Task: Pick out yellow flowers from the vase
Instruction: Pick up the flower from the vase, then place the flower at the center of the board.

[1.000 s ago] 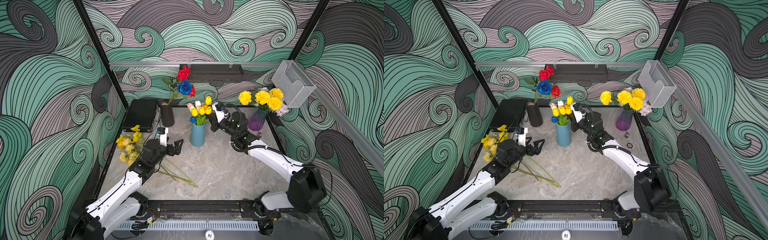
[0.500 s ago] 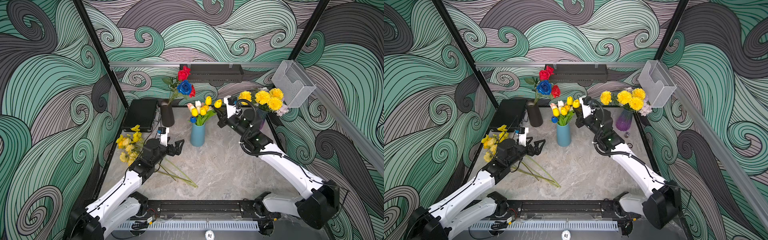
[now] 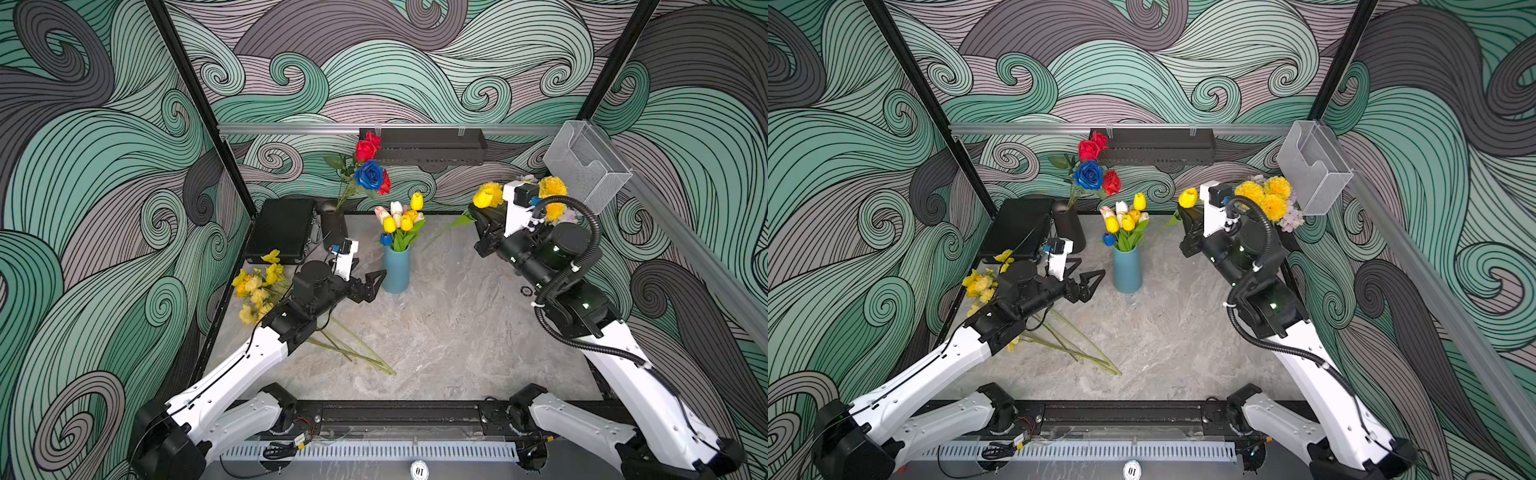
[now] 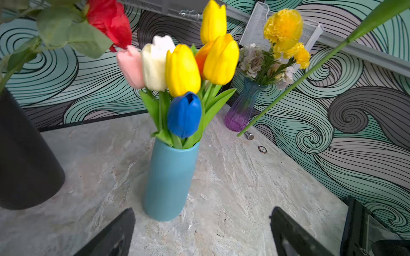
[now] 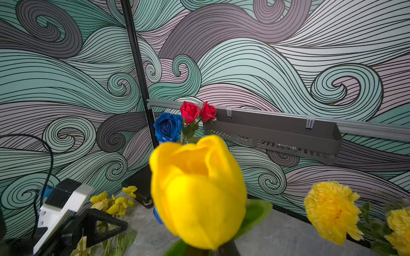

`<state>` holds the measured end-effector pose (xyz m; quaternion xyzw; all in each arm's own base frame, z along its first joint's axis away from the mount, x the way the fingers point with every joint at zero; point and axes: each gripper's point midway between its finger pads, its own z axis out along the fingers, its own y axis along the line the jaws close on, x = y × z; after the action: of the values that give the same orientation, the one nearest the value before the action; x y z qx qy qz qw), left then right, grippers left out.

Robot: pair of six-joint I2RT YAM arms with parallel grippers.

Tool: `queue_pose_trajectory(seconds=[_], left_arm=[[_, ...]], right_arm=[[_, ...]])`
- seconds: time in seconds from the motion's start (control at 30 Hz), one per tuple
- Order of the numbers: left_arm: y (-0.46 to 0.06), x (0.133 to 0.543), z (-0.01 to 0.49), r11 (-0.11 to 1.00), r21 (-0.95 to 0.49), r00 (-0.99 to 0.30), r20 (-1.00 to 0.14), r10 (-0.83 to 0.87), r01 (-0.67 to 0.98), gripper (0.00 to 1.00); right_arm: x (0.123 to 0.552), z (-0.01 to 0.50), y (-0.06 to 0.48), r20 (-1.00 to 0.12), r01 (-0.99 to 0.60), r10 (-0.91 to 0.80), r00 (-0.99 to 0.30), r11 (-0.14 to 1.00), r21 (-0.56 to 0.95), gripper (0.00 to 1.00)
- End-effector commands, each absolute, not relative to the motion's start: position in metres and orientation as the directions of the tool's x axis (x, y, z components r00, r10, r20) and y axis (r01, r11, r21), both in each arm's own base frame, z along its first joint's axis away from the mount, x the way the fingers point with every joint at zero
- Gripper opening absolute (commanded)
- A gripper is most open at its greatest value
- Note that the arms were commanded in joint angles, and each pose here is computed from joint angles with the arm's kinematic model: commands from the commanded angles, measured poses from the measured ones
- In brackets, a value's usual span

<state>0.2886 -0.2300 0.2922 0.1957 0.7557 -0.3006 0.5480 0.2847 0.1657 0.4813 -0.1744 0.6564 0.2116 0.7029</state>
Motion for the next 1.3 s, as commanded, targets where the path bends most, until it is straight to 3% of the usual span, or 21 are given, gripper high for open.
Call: queue_pose_trajectory(seconds=[0.0,0.2,0.43,0.83,1.0,1.17,1.27], left_arm=[[-0.244,0.281,0.309,0.710,-0.194,-0.298,-0.954,0.024,0.677,0.93],[-0.280,0.255,0.333,0.590,-0.162,-0.271,-0.957,0.100,0.791,0.90],[-0.297,0.247,0.312,0.524,-0.158,-0.297,-0.935,0.193,0.837,0.83],[-0.313,0.238,0.290,0.451,-0.200,-0.339,-0.907,0.250,0.870,0.43],[-0.313,0.235,0.288,0.443,-0.210,-0.346,-0.904,0.252,0.871,0.12],[-0.314,0.232,0.289,0.436,-0.214,-0.344,-0.906,0.245,0.874,0.00],[-0.314,0.231,0.289,0.440,-0.216,-0.344,-0.909,0.237,0.872,0.00]], right_arm=[[0.273,0.473,0.163,-0.999,-0.542,0.043,-0.006,0.840,0.040,0.00],[0.261,0.451,0.205,-0.992,-0.726,0.031,-0.126,0.679,0.114,0.00],[0.244,0.442,0.239,-0.979,-0.839,0.056,-0.195,0.508,0.196,0.00],[0.225,0.438,0.253,-0.979,-0.886,0.042,-0.197,0.420,0.197,0.00],[0.226,0.435,0.254,-0.980,-0.881,0.036,-0.194,0.432,0.190,0.00],[0.226,0.434,0.255,-0.982,-0.883,0.032,-0.185,0.433,0.181,0.00],[0.225,0.434,0.254,-0.985,-0.885,0.026,-0.169,0.436,0.164,0.11]])
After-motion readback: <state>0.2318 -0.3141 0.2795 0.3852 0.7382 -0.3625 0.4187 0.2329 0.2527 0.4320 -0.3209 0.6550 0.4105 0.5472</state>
